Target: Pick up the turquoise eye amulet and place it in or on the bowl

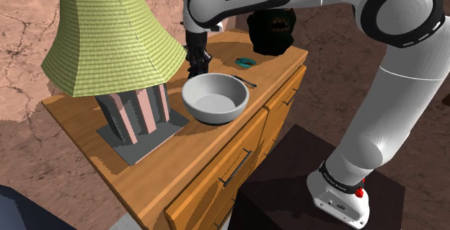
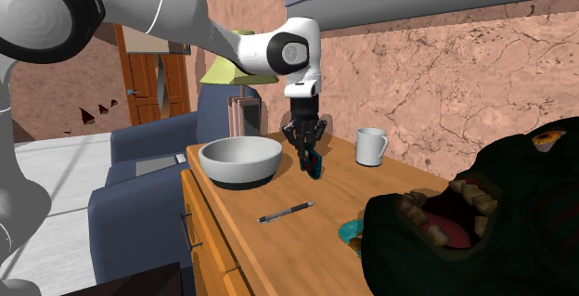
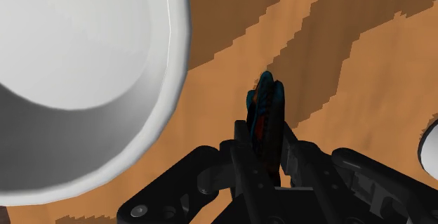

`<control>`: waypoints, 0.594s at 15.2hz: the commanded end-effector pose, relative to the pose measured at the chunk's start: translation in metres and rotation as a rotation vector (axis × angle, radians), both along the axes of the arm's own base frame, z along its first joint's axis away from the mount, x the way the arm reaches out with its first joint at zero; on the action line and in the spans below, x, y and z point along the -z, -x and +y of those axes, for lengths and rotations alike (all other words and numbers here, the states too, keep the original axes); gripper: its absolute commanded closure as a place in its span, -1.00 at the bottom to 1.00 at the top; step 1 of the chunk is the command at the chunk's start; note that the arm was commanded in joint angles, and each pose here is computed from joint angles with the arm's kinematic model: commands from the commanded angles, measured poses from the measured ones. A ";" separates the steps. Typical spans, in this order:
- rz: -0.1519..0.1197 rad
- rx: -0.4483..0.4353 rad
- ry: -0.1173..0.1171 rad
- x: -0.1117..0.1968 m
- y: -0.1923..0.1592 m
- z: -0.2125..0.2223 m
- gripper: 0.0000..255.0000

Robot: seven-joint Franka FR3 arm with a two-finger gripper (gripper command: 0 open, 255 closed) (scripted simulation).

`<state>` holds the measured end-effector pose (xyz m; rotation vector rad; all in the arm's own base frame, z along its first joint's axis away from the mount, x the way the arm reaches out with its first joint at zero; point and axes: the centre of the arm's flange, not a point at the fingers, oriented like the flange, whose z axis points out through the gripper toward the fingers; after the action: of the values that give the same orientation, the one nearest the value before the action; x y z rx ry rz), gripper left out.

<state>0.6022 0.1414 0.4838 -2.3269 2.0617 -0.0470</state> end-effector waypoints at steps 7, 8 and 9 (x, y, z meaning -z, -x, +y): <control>0.000 0.000 0.000 -0.040 0.000 0.000 1.00; 0.000 0.000 0.000 -0.045 0.000 0.000 1.00; 0.000 0.000 0.000 -0.050 0.000 0.000 1.00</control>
<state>0.6007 0.1419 0.5278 -2.3267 2.0616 -0.0472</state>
